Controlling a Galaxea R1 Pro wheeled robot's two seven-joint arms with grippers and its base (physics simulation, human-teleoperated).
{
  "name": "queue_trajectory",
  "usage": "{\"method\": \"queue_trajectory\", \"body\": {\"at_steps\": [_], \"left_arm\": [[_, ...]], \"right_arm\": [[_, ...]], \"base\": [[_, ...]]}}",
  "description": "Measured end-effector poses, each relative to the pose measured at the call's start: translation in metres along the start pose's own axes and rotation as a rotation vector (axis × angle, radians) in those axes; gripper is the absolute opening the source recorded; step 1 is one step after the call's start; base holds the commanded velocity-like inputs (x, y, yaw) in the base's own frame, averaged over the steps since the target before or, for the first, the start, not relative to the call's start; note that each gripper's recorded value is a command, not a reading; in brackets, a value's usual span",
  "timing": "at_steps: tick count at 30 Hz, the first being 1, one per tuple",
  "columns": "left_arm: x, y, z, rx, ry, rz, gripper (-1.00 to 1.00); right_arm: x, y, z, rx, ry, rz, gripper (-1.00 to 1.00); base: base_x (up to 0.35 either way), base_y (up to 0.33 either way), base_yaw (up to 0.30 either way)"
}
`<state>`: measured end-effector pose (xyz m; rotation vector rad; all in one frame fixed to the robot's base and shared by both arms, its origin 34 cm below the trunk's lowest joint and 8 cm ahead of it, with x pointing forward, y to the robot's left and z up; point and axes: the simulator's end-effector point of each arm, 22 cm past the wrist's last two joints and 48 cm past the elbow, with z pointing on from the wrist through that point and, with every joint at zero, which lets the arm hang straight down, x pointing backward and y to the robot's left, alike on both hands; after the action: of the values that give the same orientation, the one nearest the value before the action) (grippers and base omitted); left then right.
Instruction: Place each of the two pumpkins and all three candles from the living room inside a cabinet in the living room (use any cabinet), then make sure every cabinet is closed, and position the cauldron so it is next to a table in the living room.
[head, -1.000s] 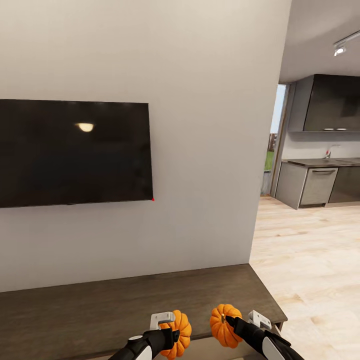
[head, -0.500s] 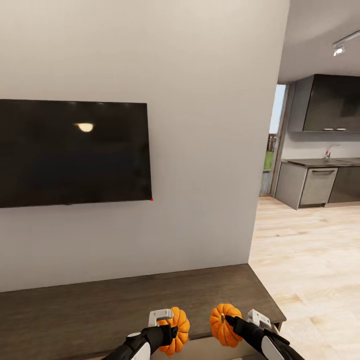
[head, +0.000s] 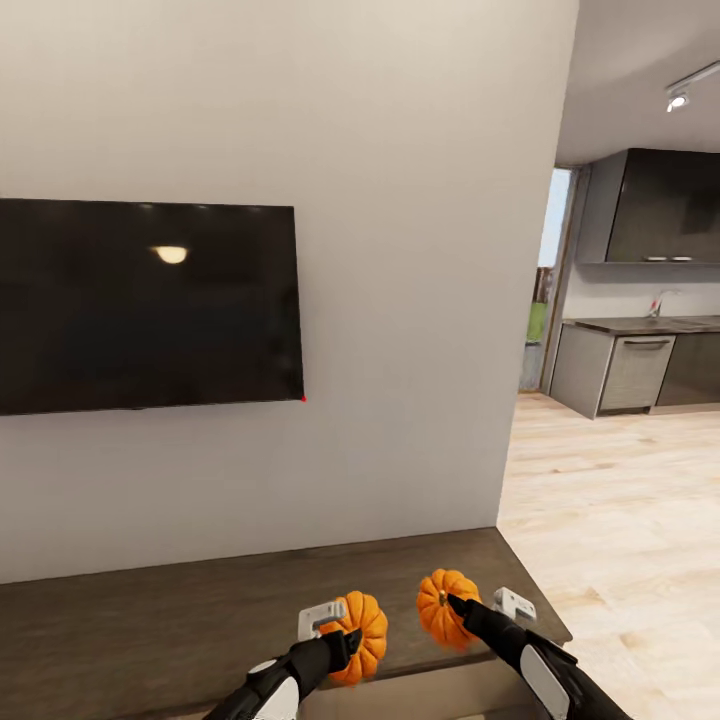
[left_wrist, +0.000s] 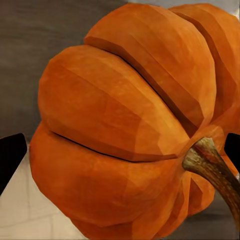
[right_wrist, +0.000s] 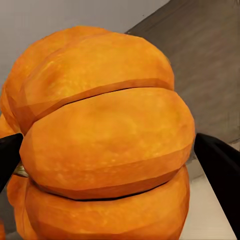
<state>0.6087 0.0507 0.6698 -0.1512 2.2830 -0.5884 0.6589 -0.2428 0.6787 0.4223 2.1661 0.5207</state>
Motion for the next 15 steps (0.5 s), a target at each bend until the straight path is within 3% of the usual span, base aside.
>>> {"method": "queue_trajectory", "body": {"at_steps": [8, 15], "left_arm": [[-0.030, -0.013, -0.003, 0.035, -0.085, -0.018, -1.00], [-0.043, -0.027, -0.006, 0.066, -0.114, -0.016, -1.00]], "right_arm": [[-0.020, 0.018, -0.001, -0.054, -0.040, -0.014, -1.00], [-0.020, 0.019, -0.001, -0.056, -0.041, -0.016, -1.00]], "base": [[-0.061, 0.000, 0.000], [-0.054, 0.000, 0.000]]}}
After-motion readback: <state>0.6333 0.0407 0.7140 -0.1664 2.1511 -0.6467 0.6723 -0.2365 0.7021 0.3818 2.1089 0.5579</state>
